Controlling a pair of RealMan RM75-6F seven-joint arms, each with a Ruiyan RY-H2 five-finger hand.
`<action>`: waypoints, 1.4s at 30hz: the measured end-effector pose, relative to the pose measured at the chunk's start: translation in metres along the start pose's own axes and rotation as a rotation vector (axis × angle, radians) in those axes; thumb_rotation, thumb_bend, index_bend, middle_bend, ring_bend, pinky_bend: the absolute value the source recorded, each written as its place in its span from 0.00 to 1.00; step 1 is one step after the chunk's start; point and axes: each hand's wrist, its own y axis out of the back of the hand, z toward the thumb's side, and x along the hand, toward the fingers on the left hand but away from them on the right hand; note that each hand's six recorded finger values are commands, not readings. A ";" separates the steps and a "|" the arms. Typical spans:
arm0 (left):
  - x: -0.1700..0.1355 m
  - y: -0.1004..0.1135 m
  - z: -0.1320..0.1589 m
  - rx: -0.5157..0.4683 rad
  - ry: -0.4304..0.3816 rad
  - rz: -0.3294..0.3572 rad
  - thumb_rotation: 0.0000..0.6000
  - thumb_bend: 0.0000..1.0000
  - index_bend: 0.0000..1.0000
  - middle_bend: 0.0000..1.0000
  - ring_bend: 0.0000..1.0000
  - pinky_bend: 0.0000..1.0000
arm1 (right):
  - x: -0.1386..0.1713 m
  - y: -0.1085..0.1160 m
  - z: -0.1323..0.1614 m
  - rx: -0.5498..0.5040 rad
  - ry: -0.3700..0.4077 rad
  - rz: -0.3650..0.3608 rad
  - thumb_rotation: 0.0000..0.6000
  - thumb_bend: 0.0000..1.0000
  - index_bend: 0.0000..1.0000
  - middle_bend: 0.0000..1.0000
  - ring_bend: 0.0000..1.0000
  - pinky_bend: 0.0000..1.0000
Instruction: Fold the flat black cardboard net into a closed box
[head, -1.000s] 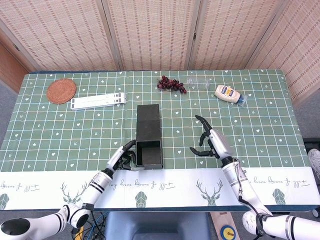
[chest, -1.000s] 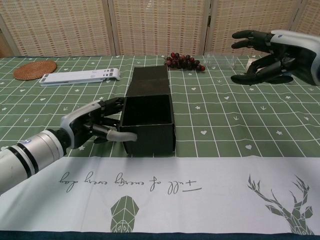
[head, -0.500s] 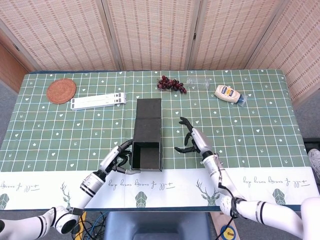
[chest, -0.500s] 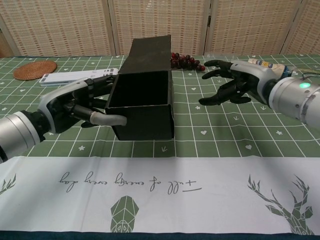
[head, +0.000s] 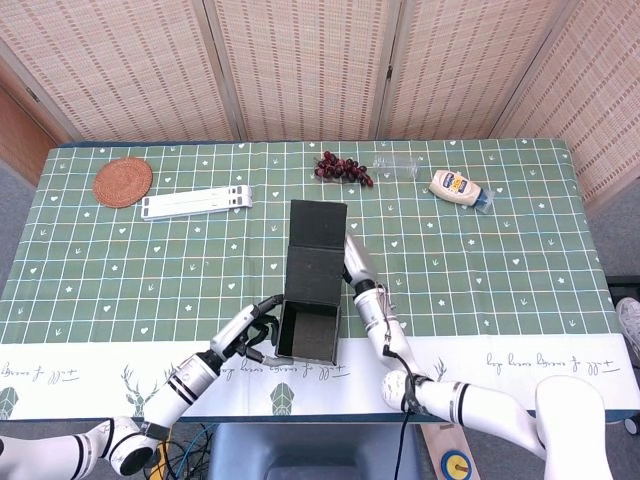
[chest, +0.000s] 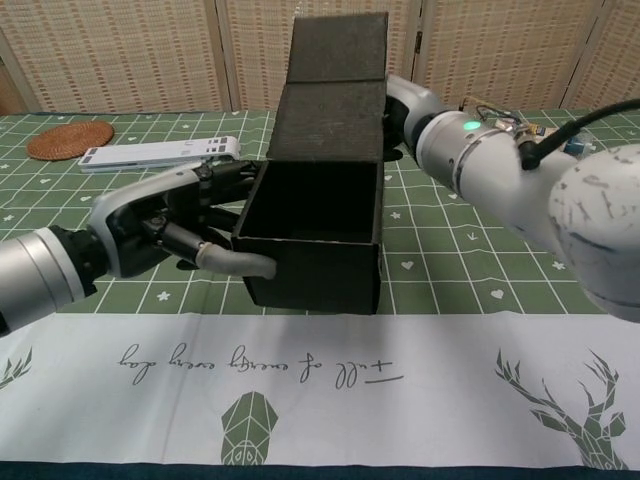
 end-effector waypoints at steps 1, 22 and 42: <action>0.001 0.000 -0.002 0.007 0.009 -0.002 1.00 0.13 0.32 0.31 0.63 0.94 | -0.001 0.000 0.005 -0.010 0.008 -0.003 1.00 0.08 0.00 0.16 0.66 1.00; 0.018 0.026 -0.043 0.035 0.193 0.191 1.00 0.13 0.17 0.23 0.63 0.95 | 0.049 -0.031 0.051 0.153 0.094 0.307 1.00 0.00 0.00 0.26 0.69 1.00; -0.008 0.049 -0.051 0.073 0.299 0.177 1.00 0.13 0.00 0.00 0.54 0.90 | 0.058 -0.057 0.044 0.645 0.197 0.305 1.00 0.00 0.01 0.30 0.71 1.00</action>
